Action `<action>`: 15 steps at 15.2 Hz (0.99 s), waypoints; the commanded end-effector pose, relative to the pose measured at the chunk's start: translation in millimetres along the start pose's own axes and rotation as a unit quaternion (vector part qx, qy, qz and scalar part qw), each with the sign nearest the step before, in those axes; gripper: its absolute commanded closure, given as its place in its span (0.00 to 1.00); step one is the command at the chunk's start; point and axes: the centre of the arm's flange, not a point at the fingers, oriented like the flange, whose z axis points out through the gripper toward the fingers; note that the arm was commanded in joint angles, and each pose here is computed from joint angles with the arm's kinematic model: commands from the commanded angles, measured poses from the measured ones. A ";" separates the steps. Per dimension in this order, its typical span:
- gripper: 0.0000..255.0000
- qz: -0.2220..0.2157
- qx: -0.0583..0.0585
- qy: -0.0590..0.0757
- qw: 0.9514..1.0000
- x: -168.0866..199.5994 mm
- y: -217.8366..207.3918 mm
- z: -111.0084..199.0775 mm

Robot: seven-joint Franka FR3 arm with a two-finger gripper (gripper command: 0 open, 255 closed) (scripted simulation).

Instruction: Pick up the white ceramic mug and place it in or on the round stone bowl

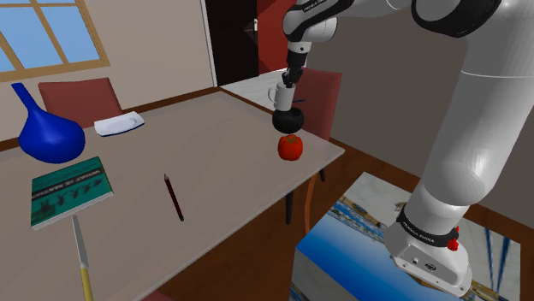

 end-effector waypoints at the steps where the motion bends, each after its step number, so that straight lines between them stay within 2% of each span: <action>1: 1.00 0.000 0.000 0.000 1.000 -1.8 -0.1 11.0; 3: 1.00 0.000 0.000 0.000 1.000 -3.5 0.2 20.7; 11: 1.00 0.000 0.000 0.000 1.000 -3.5 0.2 20.7; 12: 0.00 0.000 0.000 0.000 1.000 -3.5 0.2 20.7; 15: 0.00 0.000 0.000 0.000 1.000 -3.5 0.2 20.7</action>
